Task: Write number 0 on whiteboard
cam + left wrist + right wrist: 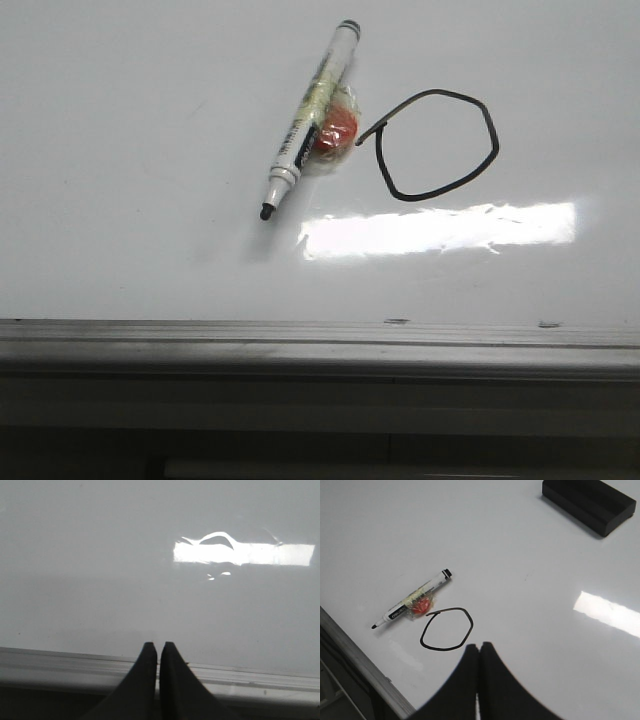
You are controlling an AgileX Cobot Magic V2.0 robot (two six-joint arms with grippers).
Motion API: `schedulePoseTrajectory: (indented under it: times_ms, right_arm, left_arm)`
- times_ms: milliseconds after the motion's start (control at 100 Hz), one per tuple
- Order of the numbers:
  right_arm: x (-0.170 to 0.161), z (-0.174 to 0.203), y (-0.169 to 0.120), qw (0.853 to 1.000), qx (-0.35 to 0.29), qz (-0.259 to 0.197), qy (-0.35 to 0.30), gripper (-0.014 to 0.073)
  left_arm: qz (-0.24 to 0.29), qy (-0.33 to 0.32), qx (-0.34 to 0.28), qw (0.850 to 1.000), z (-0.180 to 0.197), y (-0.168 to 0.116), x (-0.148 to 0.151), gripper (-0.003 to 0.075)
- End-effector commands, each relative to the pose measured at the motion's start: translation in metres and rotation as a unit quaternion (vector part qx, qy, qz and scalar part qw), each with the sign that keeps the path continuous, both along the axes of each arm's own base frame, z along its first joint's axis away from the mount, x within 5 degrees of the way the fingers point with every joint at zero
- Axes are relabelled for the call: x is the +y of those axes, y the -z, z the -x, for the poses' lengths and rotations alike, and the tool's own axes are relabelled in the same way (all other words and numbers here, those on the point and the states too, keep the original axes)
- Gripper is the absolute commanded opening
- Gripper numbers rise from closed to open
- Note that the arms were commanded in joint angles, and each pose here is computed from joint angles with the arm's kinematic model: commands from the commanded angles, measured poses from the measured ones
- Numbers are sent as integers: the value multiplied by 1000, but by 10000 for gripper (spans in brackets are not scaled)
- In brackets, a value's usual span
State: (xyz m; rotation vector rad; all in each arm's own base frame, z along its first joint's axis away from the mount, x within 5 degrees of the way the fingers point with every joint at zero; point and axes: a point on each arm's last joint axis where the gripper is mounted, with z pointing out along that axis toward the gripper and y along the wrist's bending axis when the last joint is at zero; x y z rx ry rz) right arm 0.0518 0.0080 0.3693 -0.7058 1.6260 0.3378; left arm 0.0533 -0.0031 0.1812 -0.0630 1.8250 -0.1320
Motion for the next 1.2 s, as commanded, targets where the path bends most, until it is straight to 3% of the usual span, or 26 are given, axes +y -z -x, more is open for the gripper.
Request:
schedulePoseTrajectory:
  times_ms: [0, 100, 220, 350, 530, 640, 720, 970, 1190]
  right_arm:
    - [2, 0, -11, 999, -33, -15, -6, -69]
    - [2, -1, -9, 999, -31, -10, -3, -69]
    - [-1, -9, 9, 996, -34, 52, 56, -69]
    - [10, -12, 28, 995, -54, 61, 59, -69]
    - [24, -13, 48, 997, -46, -7, 56, -69]
    - [28, -16, 56, 995, -72, -24, 61, -69]
    - [28, -19, 71, 994, -32, -59, 87, -69]
    - [18, -29, 143, 982, 7, -72, 173, -69]
    - [12, -21, 178, 977, 13, -80, 200, -69]
  left_arm:
    - [4, -1, -14, 1000, 0, 6, 0, -20]
    - [4, -1, -14, 1000, 0, 6, 0, -20]
    - [4, -1, -14, 1000, 0, 6, 0, -20]
    - [4, -1, -14, 1000, 0, 6, 0, -20]
    - [4, -1, -14, 1000, 0, 6, 0, -20]
    - [4, -1, -14, 1000, 0, 6, 0, -20]
    - [4, -1, -14, 1000, 0, 6, 0, -20]
    - [4, -1, -14, 1000, 0, 6, 0, -20]
    - [4, -1, -14, 1000, 0, 6, 0, -20]
